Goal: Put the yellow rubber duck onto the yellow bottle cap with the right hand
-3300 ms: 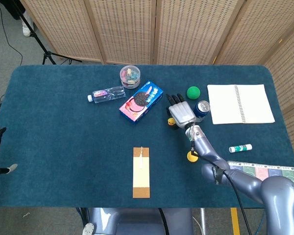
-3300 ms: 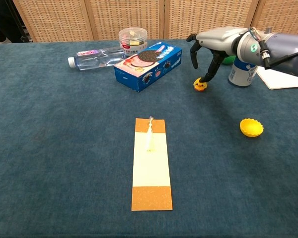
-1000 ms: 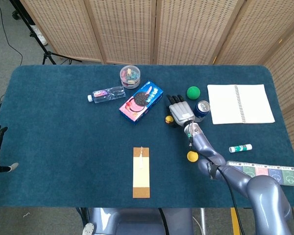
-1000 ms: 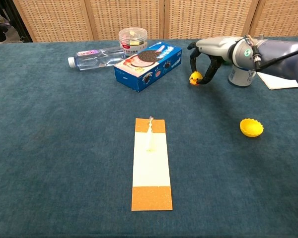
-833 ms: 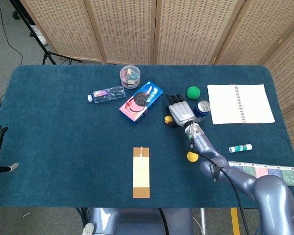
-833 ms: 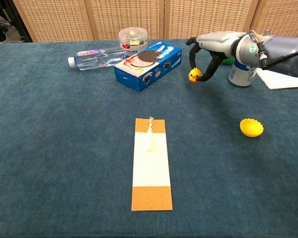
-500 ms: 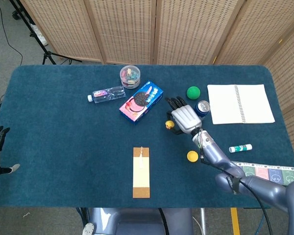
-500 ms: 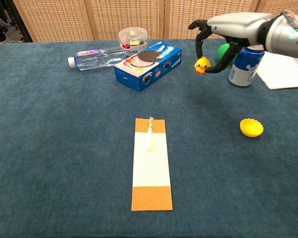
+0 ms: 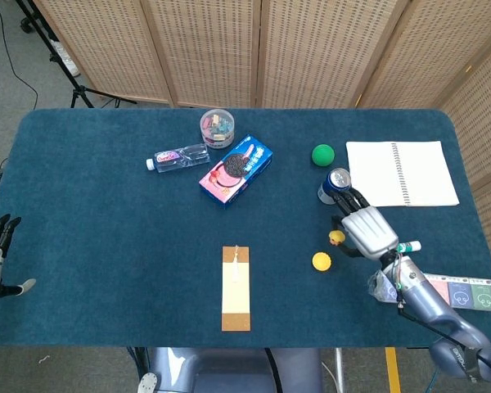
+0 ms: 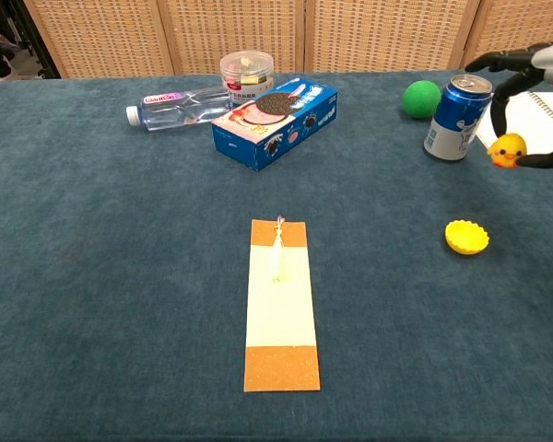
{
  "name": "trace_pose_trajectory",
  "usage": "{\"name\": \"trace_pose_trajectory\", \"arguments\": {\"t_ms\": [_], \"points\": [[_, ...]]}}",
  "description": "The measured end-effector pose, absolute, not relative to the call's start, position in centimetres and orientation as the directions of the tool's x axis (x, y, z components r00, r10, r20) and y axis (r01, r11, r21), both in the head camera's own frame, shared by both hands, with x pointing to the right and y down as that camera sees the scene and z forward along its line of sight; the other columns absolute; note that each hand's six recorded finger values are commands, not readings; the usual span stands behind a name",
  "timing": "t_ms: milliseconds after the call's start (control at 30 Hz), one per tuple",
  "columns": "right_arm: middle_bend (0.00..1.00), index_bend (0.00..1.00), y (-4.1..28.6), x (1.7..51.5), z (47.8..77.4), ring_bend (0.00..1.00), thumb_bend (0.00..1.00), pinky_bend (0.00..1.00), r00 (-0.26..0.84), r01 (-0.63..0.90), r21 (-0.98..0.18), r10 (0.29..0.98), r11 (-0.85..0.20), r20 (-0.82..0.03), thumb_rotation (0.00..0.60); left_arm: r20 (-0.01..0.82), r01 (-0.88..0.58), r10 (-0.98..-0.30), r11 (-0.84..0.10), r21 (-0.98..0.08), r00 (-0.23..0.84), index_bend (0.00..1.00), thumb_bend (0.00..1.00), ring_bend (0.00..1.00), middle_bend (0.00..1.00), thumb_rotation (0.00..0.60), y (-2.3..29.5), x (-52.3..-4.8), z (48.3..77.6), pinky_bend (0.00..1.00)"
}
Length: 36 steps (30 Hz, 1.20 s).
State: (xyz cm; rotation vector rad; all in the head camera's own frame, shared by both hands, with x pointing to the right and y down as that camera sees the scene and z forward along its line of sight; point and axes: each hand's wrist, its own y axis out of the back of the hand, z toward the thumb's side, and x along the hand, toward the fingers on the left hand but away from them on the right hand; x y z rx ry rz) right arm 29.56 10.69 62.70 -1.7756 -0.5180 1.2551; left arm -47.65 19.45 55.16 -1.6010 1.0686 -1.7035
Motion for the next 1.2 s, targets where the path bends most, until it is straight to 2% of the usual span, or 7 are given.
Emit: {"name": "trace_pose_trajectory", "arguments": {"t_ms": [167, 500, 1200], "points": [[0.00, 0.58, 12.3, 31.1, 63.8, 0.00, 0.37, 0.00, 0.391, -0.158, -0.817, 0.725, -0.555, -0.568, 0.600, 0.541, -0.107, -0.833, -0.531, -0.841, -0.119, 0.00, 0.00, 0.00, 0.00, 0.600, 19.6, -47.3, 55.4, 0.00], [0.00, 0.58, 15.0, 29.9, 66.1, 0.00, 0.41, 0.00, 0.433, -0.177, -0.801, 0.686, -0.572, -0.585, 0.600, 0.547, -0.093, -0.829, -0.539, -0.837, -0.117, 0.00, 0.00, 0.00, 0.00, 0.600, 19.6, -47.0, 55.8, 0.00], [0.00, 0.58, 16.1, 26.4, 67.2, 0.00, 0.41, 0.00, 0.488, -0.232, -0.800, 0.645, -0.554, -0.588, 0.600, 0.549, -0.110, -0.827, -0.539, -0.835, -0.121, 0.00, 0.00, 0.00, 0.00, 0.600, 19.8, -47.3, 55.6, 0.00]]}}
